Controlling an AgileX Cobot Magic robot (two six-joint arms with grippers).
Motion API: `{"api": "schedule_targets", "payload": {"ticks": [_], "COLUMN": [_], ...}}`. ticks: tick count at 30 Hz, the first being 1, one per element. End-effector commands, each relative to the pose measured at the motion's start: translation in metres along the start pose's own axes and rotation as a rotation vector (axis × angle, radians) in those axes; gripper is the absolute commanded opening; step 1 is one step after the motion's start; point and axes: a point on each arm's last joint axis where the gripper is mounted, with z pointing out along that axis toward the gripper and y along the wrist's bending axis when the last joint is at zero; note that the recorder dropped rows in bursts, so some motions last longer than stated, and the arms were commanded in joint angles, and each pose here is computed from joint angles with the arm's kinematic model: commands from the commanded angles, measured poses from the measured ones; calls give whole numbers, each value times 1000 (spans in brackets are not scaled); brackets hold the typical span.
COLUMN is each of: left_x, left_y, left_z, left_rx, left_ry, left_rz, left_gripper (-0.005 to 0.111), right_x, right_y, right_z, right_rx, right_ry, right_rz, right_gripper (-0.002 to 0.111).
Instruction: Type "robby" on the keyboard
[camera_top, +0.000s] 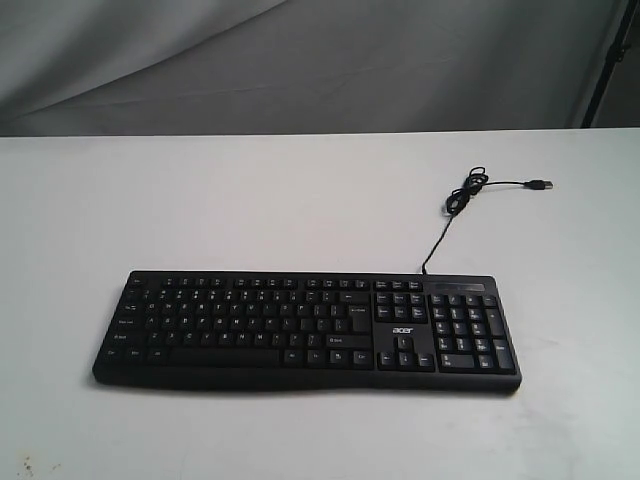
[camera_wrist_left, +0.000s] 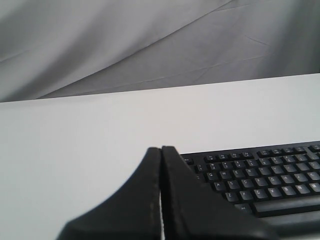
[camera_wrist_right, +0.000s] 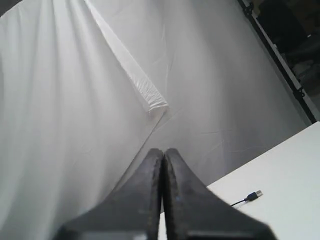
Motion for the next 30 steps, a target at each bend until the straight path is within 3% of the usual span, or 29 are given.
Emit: {"api": "schedule_targets", "payload": {"ticks": [1, 10, 15, 20, 30], "left_x": [1, 1, 1, 1, 1], "left_y": [0, 0, 0, 0, 0], "left_z": [0, 0, 0, 0, 0], "left_rx": [5, 5, 5, 5, 5], "left_ry": [-5, -5, -5, -5, -5], "left_rz": [3, 3, 3, 3, 3], "left_gripper": [0, 0, 0, 0, 0], "right_x": [11, 7, 13, 25, 32], "right_y": [-1, 0, -2, -12, -19], "right_z": [-1, -1, -2, -4, -6], "right_rx": [-7, -4, -4, 20, 40], "right_ry": [102, 60, 111, 139, 163], "right_rz": [-140, 34, -125, -137, -389], "right_gripper": [0, 0, 0, 0, 0]}}
